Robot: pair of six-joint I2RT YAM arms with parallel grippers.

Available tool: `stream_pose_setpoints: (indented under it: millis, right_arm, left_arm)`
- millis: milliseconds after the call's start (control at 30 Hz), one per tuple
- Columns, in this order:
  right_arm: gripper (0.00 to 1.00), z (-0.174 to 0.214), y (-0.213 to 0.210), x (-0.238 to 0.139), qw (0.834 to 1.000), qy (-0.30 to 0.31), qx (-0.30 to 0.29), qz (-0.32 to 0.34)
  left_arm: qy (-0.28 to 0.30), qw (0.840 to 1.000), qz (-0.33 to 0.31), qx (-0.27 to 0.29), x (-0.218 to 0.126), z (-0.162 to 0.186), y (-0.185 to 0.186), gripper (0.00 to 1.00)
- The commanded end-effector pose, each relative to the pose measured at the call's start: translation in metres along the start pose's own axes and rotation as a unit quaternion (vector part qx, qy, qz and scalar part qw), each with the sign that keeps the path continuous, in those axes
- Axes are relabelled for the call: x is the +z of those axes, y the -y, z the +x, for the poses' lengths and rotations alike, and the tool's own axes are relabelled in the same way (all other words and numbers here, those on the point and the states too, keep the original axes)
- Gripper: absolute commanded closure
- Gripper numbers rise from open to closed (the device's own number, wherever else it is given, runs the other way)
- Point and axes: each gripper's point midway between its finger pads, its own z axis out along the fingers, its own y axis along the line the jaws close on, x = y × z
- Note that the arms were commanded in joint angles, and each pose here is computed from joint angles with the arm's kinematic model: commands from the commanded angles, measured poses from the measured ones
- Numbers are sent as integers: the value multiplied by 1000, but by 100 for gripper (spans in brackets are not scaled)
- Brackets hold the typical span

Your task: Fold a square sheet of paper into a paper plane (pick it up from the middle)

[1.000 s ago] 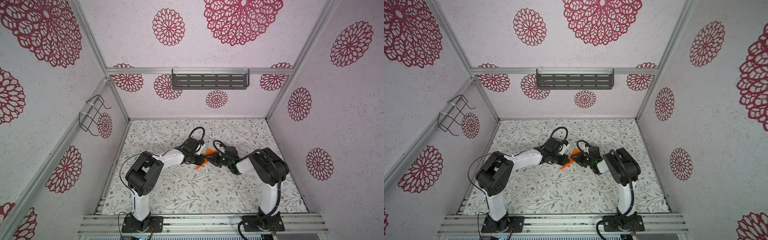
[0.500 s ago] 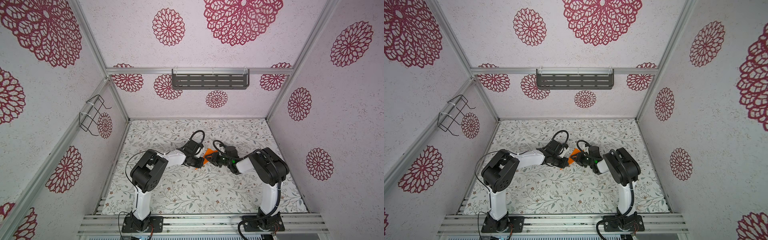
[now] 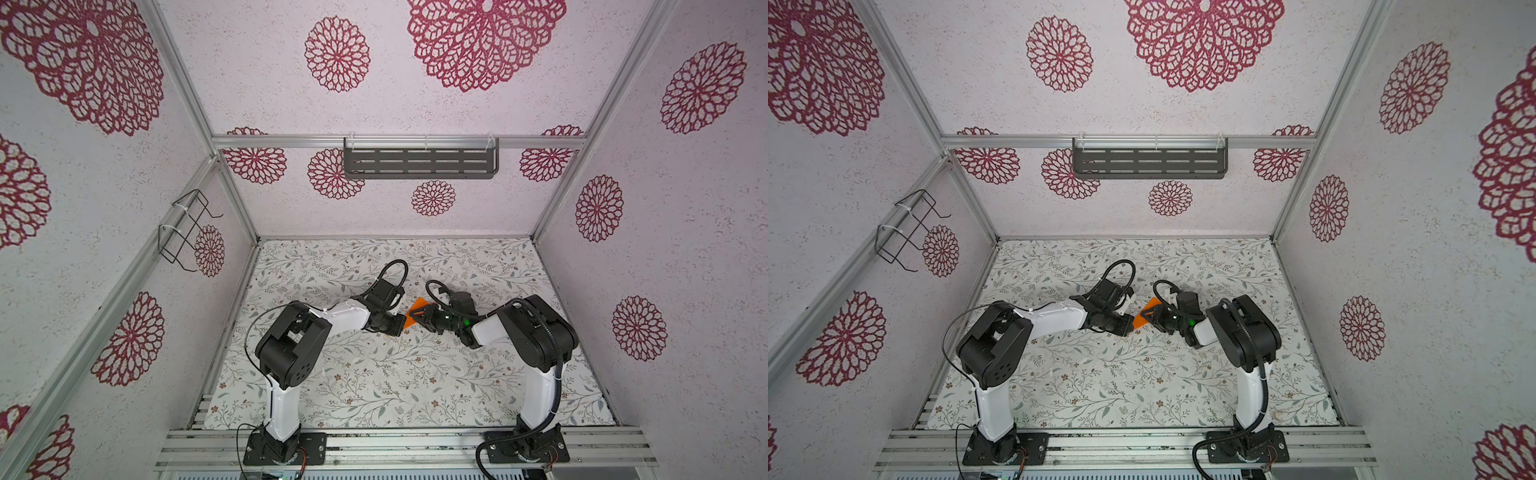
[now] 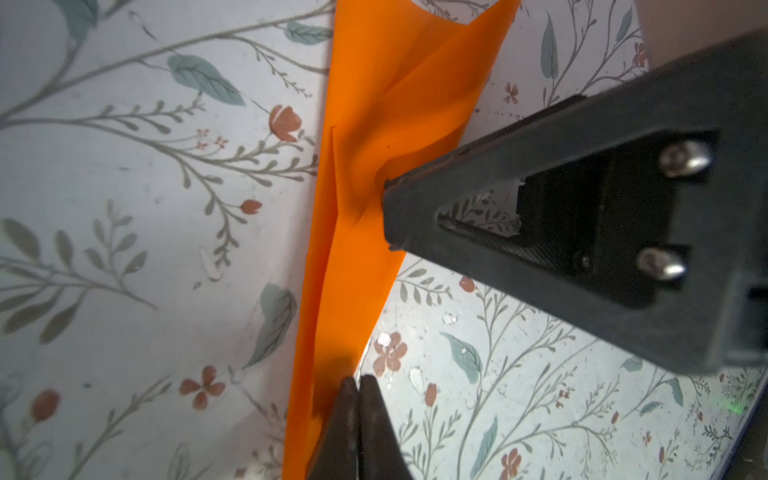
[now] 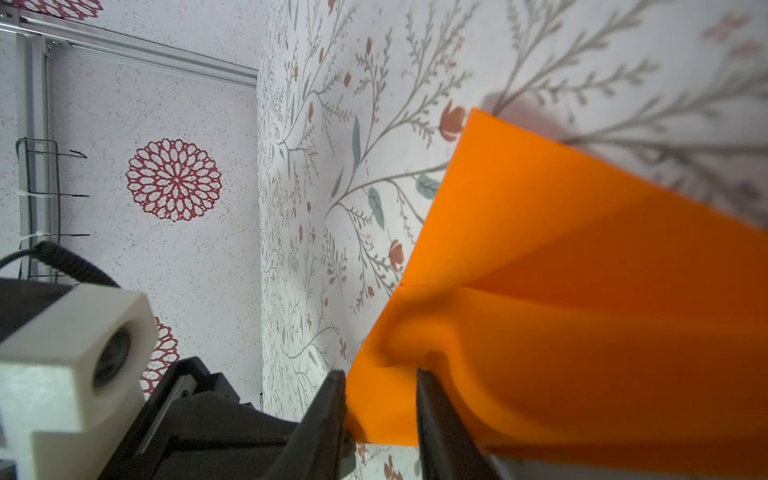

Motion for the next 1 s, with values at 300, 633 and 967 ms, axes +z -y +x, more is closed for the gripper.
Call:
stream_pose_setpoints:
  millis: [300, 633, 967]
  right_arm:
    - [67, 16, 44, -2, 996, -19, 37, 79]
    - [67, 17, 48, -4, 995, -21, 36, 93]
    - [67, 18, 51, -4, 994, -24, 37, 97]
  left_arm:
    - [-14, 999, -35, -8, -7, 13, -14, 94]
    - [35, 999, 20, -4, -28, -20, 15, 91]
    - [19, 1000, -21, -12, -10, -27, -4, 89]
